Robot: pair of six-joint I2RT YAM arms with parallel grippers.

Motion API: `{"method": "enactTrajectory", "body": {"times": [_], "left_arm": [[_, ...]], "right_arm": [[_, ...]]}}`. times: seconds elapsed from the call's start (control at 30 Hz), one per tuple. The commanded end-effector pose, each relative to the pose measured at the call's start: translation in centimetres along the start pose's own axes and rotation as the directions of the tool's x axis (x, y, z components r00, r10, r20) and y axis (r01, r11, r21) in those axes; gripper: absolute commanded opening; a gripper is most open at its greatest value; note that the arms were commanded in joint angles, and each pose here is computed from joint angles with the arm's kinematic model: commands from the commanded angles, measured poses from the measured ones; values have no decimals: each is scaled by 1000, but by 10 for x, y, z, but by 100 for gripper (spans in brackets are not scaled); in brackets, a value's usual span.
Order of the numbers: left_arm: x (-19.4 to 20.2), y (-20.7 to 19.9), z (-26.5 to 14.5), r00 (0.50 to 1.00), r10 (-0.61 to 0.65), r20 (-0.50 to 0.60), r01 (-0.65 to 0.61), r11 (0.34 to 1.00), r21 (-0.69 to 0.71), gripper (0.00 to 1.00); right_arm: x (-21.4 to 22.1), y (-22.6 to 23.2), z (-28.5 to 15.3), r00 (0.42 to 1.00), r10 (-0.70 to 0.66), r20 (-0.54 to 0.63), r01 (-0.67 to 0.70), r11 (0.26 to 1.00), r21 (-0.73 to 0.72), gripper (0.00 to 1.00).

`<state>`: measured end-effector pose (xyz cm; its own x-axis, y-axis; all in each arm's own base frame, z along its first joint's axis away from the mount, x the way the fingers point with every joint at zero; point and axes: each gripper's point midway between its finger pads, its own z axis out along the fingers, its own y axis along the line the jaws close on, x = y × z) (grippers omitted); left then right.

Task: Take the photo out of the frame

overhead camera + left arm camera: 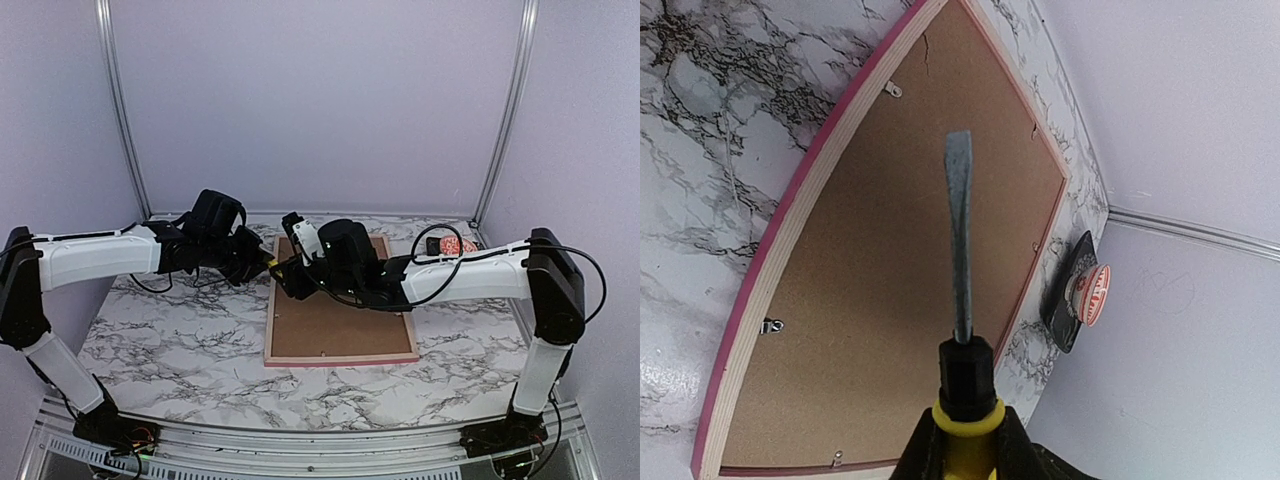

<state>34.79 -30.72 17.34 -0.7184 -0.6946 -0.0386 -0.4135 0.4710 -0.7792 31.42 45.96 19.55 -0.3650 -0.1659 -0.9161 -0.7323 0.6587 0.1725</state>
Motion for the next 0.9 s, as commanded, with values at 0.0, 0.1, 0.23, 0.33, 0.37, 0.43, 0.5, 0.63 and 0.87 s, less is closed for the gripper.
{"method": "enactTrajectory", "body": {"times": [0.0, 0.1, 0.23, 0.33, 0.37, 0.43, 0.5, 0.63, 0.87], "left_arm": [[2, -17, 1, 1000, -1, -7, 2, 999, 47, 0], [3, -17, 2, 1000, -1, -11, 2, 999, 47, 0], [5, -15, 3, 1000, -2, -16, 3, 999, 45, 0], [7, -15, 3, 1000, -4, -21, 5, 999, 49, 0], [8, -15, 3, 1000, -4, -23, 5, 999, 50, 0], [8, -15, 3, 1000, -2, -24, 3, 999, 51, 0], [8, -15, 3, 1000, -3, -23, 4, 999, 50, 0], [8, -16, 2, 1000, 17, -20, -16, 998, 55, 16], [2, -29, -12, 976, 215, 19, -216, 972, 91, 72]], "right_arm": [[-17, -5, 8, 998, 6, 58, -9, 999, 49, 51], [-16, -7, 12, 998, 21, 65, -24, 998, 57, 45], [-17, -6, 15, 997, 27, 76, -32, 998, 56, 39], [-17, -5, 15, 996, 30, 80, -34, 998, 49, 32], [-17, -5, 16, 996, 31, 79, -35, 998, 46, 30], [-16, -5, 17, 997, 31, 74, -35, 998, 49, 21], [-16, -6, 17, 997, 32, 74, -35, 998, 51, 10], [-19, -2, 15, 998, 34, 59, -36, 999, 38, 0], [-36, -13, -6, 996, 85, 32, -85, 996, -9, 0]]}}
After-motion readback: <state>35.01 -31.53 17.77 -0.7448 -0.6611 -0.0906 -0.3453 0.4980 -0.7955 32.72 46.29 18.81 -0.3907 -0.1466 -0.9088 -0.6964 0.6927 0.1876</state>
